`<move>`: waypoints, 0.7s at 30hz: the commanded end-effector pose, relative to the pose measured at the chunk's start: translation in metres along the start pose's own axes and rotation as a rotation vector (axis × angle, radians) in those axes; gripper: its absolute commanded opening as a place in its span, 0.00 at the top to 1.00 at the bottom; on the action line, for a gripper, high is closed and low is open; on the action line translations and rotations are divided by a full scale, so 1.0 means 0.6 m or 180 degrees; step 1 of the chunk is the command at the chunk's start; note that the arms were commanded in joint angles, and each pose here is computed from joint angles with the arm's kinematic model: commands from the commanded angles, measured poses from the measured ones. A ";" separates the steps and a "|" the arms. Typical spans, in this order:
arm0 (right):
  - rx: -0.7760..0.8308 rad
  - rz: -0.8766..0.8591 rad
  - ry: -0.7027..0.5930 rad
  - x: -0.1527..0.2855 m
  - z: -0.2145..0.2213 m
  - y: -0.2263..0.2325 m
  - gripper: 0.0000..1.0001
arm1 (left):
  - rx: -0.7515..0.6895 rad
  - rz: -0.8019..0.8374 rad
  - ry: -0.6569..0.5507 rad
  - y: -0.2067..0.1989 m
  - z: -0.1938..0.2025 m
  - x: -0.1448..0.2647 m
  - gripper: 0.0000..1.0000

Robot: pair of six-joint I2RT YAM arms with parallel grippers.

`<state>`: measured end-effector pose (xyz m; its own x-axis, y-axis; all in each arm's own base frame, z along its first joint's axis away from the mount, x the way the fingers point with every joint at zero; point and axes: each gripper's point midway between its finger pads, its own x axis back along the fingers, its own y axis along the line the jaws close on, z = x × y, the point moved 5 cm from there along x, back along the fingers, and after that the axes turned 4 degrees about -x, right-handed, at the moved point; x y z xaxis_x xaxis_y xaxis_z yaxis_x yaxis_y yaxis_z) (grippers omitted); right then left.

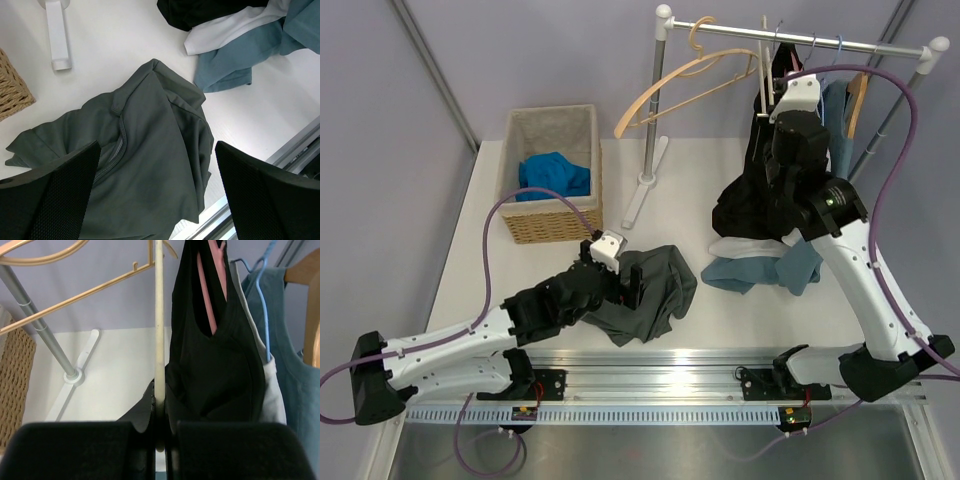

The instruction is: Remove the t-shirt from the hanger

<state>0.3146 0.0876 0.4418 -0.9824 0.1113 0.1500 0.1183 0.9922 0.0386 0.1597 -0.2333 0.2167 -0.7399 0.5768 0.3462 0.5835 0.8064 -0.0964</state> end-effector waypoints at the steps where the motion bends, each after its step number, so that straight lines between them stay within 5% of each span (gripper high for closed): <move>1: -0.0028 -0.0005 -0.0414 -0.015 -0.062 0.001 1.00 | 0.0145 0.0139 -0.0301 -0.006 -0.030 0.014 0.01; 12: 0.0050 0.0113 -0.0582 -0.061 -0.087 0.002 1.00 | 0.0265 0.0250 -0.0411 -0.007 -0.035 0.031 0.01; 21: -0.0050 -0.0144 -0.0280 -0.121 -0.025 0.032 1.00 | 0.0278 0.0221 -0.0451 -0.001 -0.034 0.036 0.01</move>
<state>0.3787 0.0902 0.4413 -0.9856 0.1315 0.1063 0.1315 0.9913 -0.0075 0.1498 -0.2224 0.2317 -0.7347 0.6258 0.2618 0.6059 0.7789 -0.1616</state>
